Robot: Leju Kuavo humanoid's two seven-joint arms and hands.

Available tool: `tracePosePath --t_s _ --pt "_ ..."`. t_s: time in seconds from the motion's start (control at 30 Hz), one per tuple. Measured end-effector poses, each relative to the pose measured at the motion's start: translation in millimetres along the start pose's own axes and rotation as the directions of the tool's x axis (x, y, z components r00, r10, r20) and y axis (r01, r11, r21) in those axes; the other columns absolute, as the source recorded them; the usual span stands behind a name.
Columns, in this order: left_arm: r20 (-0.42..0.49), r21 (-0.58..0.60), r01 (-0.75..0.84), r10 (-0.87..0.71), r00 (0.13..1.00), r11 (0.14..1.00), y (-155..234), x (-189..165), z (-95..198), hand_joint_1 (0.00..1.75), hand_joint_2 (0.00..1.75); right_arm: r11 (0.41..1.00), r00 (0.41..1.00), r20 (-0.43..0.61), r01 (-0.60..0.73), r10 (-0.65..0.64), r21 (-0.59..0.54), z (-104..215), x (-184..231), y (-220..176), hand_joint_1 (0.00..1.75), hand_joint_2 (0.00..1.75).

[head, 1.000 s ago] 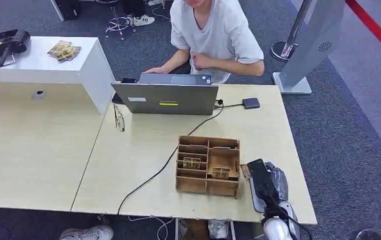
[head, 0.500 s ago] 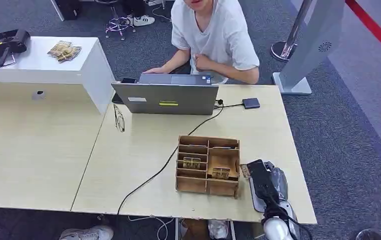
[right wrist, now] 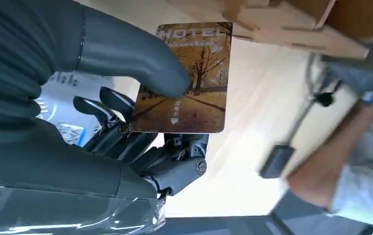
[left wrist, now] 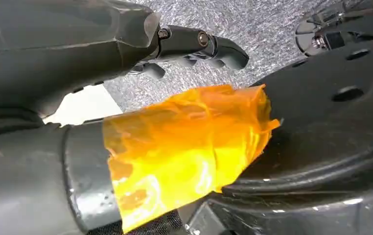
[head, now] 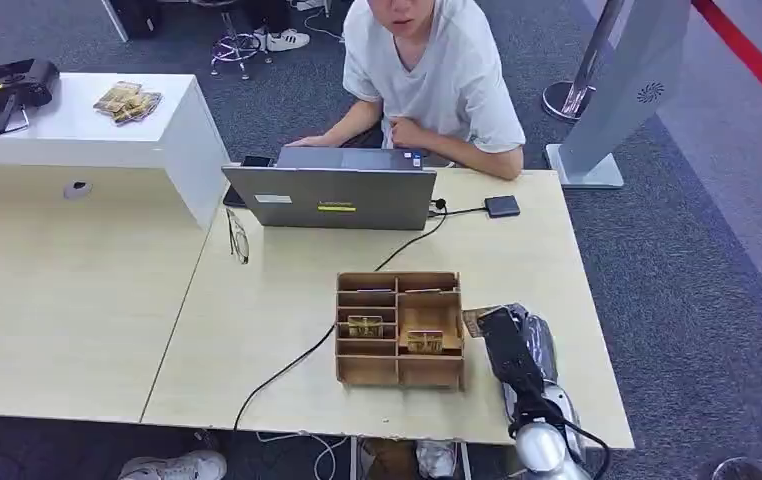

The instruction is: Pass the card to the sensor for recognition and then transmit it.

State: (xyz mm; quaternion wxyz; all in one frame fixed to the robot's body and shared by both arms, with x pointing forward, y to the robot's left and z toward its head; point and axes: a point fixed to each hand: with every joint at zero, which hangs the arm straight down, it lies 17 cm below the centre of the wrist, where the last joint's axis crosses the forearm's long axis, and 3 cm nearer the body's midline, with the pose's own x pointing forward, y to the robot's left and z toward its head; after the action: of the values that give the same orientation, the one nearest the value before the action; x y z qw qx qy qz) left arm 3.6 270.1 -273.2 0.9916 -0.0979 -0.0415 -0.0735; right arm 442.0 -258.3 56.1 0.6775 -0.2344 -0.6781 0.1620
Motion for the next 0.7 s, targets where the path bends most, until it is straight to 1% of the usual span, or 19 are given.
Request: tracePosePath --t_s 0.03,0.07,0.1,0.17,0.2,0.23,0.3,0.4,0.7 --pt "0.074 0.044 -0.038 0.035 0.997 0.998 -7.3 18.8 -5.4 0.00 0.00 0.999 1.000 -0.001 0.001 -0.001 -0.052 5.2 1.2 -11.7 1.75 1.75" --pt "0.132 0.137 -0.073 0.055 0.990 0.988 0.3 37.0 -8.8 0.00 0.00 0.994 1.000 0.003 0.008 -0.008 -0.106 14.4 1.3 -25.0 1.75 1.75" --pt "0.164 0.292 -0.093 0.046 0.985 0.952 10.0 53.5 -11.1 0.00 0.00 0.989 1.000 0.022 0.016 -0.013 -0.146 26.1 4.9 -37.3 1.75 1.75" --pt "0.178 0.498 -0.117 0.030 0.984 0.859 17.8 70.9 -4.8 0.00 0.00 0.987 0.999 0.048 0.024 -0.017 -0.156 38.4 13.4 -45.2 1.75 1.75" --pt "0.186 0.544 -0.127 0.028 0.982 0.829 12.8 79.0 -1.9 0.00 0.00 0.986 0.998 0.063 0.027 -0.017 -0.165 41.1 20.2 -50.3 1.75 1.75" --pt "0.195 0.550 -0.130 0.025 0.981 0.825 4.9 86.9 -1.5 0.00 0.00 0.985 0.997 0.078 0.027 -0.014 -0.172 42.7 26.9 -54.6 1.75 1.75" --pt "0.209 0.509 -0.133 0.028 0.977 0.850 -7.9 95.2 -4.8 0.00 0.00 0.983 0.996 0.092 0.025 -0.008 -0.184 48.9 34.3 -60.2 1.75 1.75" --pt "0.221 0.477 -0.130 0.025 0.975 0.869 -18.7 97.4 -7.2 0.00 0.00 0.981 0.994 0.109 0.023 -0.002 -0.192 61.4 39.2 -64.9 1.75 1.75" --pt "0.225 0.471 -0.134 0.028 0.974 0.872 -20.9 98.5 -7.5 0.00 0.00 0.975 0.990 0.141 0.027 0.005 -0.221 76.3 48.3 -77.8 1.75 1.75"
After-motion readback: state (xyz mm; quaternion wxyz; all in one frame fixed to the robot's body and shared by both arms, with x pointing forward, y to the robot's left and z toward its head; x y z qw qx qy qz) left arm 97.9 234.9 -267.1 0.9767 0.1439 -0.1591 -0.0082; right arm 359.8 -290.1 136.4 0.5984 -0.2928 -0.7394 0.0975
